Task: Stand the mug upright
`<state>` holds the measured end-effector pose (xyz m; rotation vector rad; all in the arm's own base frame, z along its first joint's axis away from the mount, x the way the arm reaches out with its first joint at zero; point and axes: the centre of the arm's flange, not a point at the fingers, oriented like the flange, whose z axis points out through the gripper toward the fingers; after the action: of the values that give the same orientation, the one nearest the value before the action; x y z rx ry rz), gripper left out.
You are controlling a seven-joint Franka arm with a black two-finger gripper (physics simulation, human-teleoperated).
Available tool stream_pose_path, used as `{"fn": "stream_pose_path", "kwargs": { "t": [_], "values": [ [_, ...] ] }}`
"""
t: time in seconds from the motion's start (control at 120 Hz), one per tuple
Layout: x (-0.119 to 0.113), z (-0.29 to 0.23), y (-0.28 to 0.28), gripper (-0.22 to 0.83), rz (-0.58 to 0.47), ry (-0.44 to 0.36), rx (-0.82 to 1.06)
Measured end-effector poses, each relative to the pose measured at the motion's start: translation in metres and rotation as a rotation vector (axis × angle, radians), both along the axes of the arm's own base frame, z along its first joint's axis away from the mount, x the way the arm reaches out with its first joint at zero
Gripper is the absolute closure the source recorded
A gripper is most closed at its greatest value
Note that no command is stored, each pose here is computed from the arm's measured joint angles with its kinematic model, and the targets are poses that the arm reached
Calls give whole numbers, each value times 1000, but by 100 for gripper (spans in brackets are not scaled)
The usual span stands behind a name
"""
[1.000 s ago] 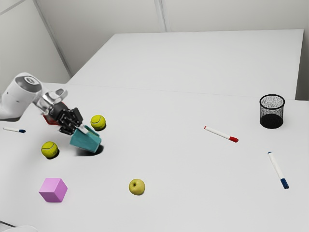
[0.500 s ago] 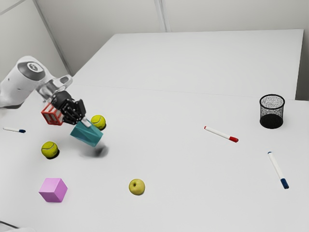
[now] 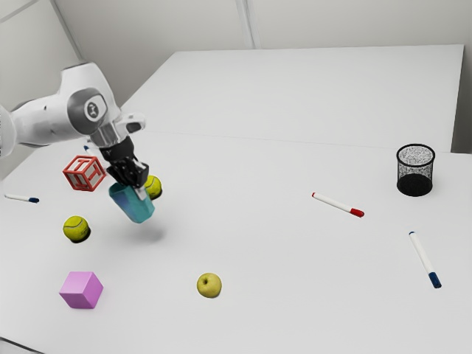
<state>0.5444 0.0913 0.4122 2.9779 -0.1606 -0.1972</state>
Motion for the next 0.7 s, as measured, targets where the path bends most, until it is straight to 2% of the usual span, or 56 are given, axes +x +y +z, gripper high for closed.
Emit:
{"fn": "stream_pose_path", "kwargs": {
  "t": [0.142,0.25,0.7],
  "values": [
    [0,-16,-29,76,-124,-27,120],
    [4,-18,-44,76,-176,-54,163],
    [12,-33,-80,75,-193,-70,175]
  ]
}}
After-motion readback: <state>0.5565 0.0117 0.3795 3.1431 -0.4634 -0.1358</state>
